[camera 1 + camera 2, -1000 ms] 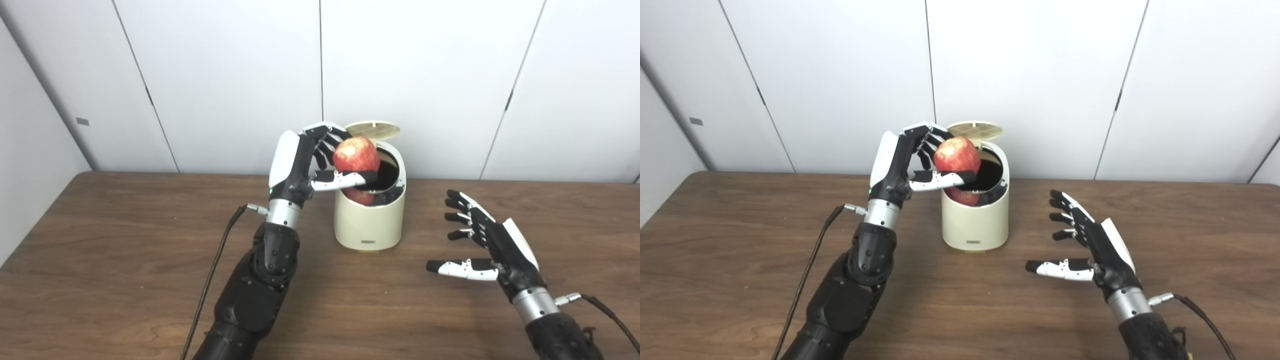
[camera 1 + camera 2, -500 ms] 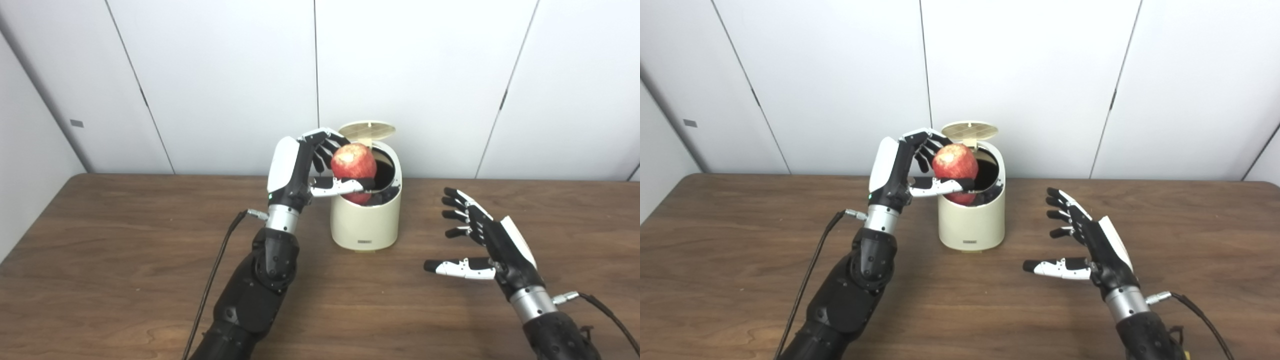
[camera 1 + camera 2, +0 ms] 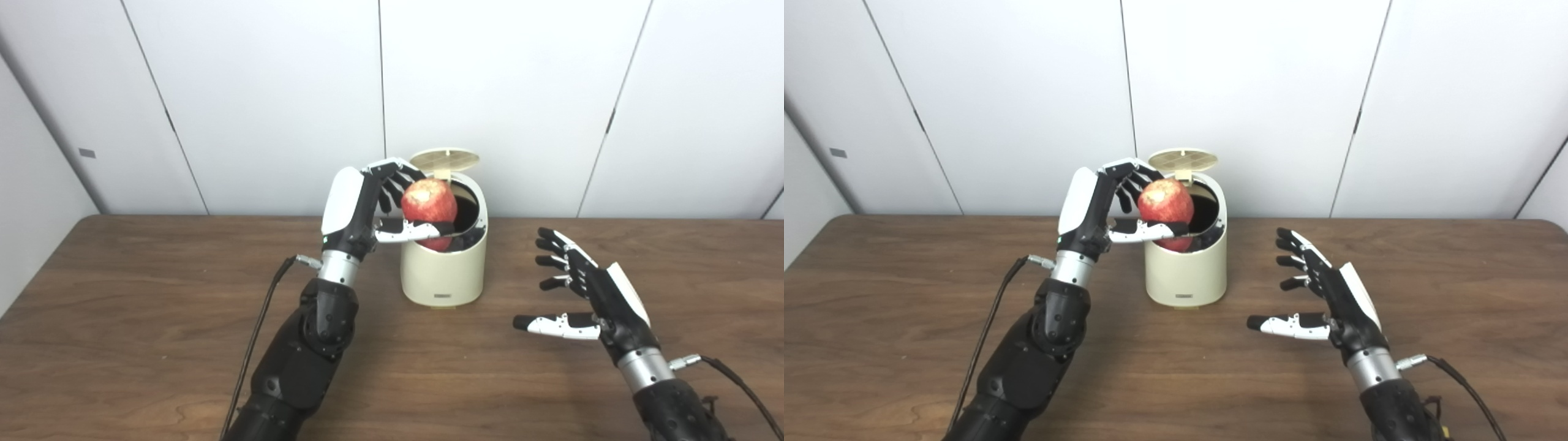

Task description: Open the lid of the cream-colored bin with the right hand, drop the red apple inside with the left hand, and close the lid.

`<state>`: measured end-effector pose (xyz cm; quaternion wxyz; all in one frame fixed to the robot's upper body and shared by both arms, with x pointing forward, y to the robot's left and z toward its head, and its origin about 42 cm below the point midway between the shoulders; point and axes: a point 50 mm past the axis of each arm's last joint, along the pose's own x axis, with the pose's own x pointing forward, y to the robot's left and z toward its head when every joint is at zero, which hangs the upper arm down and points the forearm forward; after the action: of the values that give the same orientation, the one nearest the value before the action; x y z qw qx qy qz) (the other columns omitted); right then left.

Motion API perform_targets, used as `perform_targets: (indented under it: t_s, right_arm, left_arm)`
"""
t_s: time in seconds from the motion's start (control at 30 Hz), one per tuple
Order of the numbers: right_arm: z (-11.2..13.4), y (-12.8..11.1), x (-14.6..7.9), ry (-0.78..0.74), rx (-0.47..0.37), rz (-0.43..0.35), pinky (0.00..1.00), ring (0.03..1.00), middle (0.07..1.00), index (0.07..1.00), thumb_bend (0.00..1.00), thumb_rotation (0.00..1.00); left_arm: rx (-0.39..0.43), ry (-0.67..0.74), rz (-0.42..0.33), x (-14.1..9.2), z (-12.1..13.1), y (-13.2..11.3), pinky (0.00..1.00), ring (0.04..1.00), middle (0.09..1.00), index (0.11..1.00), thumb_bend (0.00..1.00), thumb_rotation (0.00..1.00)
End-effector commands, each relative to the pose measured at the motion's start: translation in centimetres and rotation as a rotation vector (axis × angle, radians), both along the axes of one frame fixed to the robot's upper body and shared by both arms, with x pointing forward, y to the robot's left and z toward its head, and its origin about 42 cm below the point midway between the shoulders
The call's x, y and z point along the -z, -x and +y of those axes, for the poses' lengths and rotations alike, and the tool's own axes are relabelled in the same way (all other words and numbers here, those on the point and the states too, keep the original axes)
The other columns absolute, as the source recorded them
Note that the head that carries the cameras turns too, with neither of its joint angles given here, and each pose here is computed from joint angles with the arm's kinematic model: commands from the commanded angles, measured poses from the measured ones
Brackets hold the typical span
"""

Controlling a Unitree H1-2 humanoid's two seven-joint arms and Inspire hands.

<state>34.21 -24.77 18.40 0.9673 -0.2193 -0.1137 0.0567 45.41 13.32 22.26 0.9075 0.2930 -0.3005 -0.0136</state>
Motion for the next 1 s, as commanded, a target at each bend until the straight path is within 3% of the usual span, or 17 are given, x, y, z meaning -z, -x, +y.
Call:
perform_targets:
  t_s: [0.0,0.33,0.43,0.5,0.53,0.6,0.97]
  right_arm:
    - [-0.04,-0.29,-1.78,-0.009,-0.006,-0.105,0.63,0.817,0.878,0.881,0.72,0.11]
    - [-0.08,-0.28,-1.88,-0.006,-0.002,-0.095,0.64,0.822,0.879,0.881,0.72,0.11]
    - [-0.04,-0.24,-1.98,-0.007,-0.005,-0.093,0.64,0.823,0.879,0.882,0.72,0.10]
    - [0.01,-0.20,-2.04,-0.009,-0.004,-0.092,0.64,0.822,0.878,0.882,0.72,0.10]
    - [0.01,-0.19,-2.06,-0.007,-0.004,-0.091,0.64,0.822,0.878,0.882,0.72,0.10]
    - [-0.01,-0.18,-2.07,-0.005,-0.004,-0.089,0.64,0.823,0.879,0.883,0.72,0.10]
    - [-0.18,-0.27,-2.18,-0.009,-0.005,-0.073,0.67,0.832,0.889,0.892,0.72,0.14]
  left_arm:
    - [0.022,0.000,-0.063,-2.47,-0.53,-0.39,0.24,0.366,0.485,0.496,0.52,0.00]
    - [0.013,-0.016,-0.055,-2.35,-0.49,-0.28,0.27,0.385,0.480,0.500,0.52,0.00]
    - [-0.002,-0.034,-0.038,-2.21,-0.53,-0.33,0.27,0.383,0.486,0.665,0.55,0.00]
    - [-0.009,-0.041,-0.031,-2.15,-0.54,-0.37,0.27,0.380,0.487,0.705,0.55,0.00]
    - [-0.010,-0.042,-0.030,-2.14,-0.54,-0.39,0.27,0.383,0.517,0.721,0.78,0.06]
    - [-0.010,-0.040,-0.027,-2.15,-0.56,-0.40,0.28,0.390,0.536,0.731,0.89,0.10]
    - [-0.007,-0.048,-0.029,-2.21,-0.44,-0.43,0.41,0.510,0.614,0.719,0.91,0.11]
